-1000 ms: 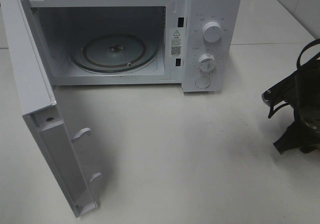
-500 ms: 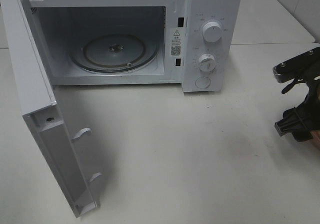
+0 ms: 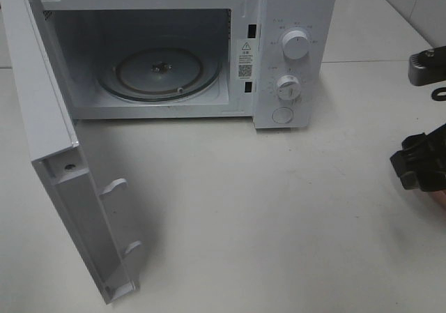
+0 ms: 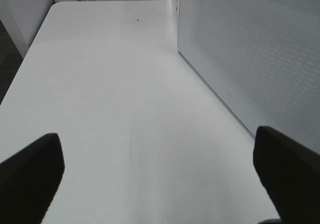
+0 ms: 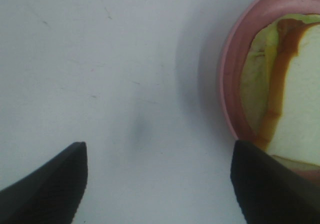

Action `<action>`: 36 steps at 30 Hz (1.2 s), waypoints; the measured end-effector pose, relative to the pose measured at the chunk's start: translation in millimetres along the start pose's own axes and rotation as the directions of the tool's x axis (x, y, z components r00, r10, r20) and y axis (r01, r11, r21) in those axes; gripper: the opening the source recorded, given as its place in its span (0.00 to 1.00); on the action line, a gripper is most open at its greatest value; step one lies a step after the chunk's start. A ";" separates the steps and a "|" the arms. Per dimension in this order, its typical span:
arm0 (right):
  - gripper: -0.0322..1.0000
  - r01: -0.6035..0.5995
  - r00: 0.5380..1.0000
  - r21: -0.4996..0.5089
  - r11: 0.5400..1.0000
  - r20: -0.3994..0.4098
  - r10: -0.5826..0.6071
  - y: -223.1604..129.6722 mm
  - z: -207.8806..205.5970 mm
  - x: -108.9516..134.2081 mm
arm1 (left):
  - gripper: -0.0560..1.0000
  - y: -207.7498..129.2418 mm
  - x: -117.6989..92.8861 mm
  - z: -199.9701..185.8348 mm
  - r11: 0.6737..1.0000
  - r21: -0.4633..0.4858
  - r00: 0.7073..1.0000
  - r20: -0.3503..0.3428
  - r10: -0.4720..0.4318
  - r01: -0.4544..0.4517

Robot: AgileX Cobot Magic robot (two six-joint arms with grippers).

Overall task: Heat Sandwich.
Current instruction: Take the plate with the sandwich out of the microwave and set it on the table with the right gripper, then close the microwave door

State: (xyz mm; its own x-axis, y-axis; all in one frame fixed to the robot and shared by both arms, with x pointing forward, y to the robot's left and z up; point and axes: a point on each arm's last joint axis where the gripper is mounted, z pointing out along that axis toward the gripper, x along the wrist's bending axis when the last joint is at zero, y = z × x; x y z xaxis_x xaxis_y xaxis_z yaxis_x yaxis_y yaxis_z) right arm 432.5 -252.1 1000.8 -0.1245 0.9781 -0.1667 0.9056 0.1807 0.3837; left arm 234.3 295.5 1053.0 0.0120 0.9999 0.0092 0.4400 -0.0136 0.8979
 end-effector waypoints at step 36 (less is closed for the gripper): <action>0.77 -0.086 0.986 -0.349 0.933 -0.165 0.029 -116.0 -130.3 -36.6 | 0.97 0.0 0.0 0.0 1.000 0.000 1.000 0.000 0.000 0.000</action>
State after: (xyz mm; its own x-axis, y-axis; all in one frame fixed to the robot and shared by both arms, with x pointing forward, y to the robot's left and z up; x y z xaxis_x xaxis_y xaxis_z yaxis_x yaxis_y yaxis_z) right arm 279.2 -295.4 1080.7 -0.1637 0.9865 -0.0031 0.7140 0.1206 0.6897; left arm 234.3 295.5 1053.0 0.0120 0.9999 0.0092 0.4400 -0.0136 0.8979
